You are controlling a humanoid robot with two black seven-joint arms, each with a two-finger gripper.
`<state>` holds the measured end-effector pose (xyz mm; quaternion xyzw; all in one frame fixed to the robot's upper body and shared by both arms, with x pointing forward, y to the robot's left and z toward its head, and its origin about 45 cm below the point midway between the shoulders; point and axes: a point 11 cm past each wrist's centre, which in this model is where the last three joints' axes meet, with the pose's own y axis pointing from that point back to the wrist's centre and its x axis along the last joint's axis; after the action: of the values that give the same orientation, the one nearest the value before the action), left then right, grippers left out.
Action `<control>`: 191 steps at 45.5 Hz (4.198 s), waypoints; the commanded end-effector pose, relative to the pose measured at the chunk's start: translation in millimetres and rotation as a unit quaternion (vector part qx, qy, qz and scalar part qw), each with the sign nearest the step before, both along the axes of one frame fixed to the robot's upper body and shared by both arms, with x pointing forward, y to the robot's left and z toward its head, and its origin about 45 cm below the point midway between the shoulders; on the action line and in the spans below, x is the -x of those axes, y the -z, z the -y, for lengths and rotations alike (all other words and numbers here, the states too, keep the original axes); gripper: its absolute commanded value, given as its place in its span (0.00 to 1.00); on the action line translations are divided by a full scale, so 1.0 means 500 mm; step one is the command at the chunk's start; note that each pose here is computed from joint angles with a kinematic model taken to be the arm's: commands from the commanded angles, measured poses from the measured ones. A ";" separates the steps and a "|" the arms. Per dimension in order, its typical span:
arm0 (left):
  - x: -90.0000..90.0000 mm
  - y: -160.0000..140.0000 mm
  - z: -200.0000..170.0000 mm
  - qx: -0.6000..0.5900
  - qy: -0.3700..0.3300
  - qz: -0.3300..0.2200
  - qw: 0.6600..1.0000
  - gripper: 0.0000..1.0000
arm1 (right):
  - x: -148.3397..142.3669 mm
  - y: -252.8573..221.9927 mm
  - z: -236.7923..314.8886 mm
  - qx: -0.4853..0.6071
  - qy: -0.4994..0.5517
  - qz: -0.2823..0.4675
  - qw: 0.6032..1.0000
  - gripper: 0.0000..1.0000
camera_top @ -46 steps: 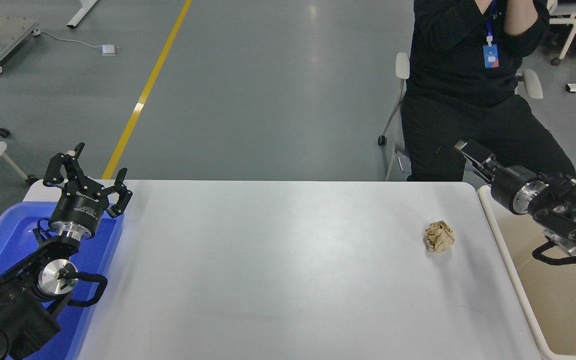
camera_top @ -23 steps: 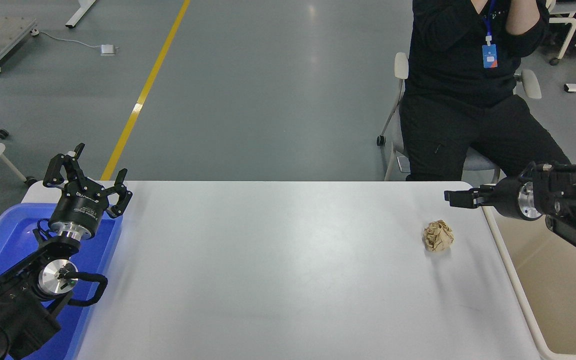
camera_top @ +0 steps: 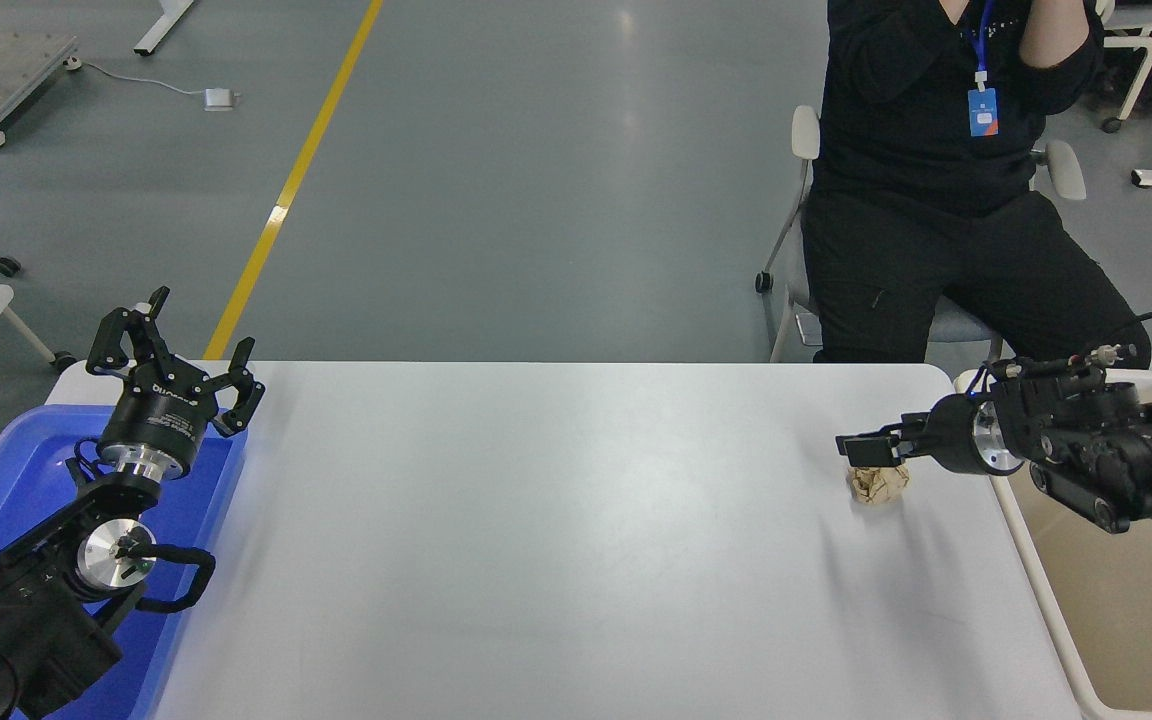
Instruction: Clean the table surface
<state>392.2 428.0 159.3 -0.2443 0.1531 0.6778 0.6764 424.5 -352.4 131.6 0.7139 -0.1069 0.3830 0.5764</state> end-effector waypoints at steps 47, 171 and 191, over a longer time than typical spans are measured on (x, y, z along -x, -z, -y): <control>0.000 0.000 0.000 0.000 0.000 0.000 1.000 1.00 | 0.024 0.064 0.035 0.004 0.043 0.020 0.999 0.99; 0.000 0.000 -0.001 -0.001 0.000 0.000 1.000 1.00 | -0.076 -0.346 0.169 -0.407 0.201 0.210 0.866 0.00; 0.000 0.000 0.000 0.000 0.000 0.000 1.000 1.00 | -0.016 -0.376 0.403 -0.383 0.372 0.304 0.789 0.00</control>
<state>392.2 428.1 159.3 -0.2439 0.1530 0.6778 0.6765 454.8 -480.1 310.8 0.7114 -0.5754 0.3006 0.2693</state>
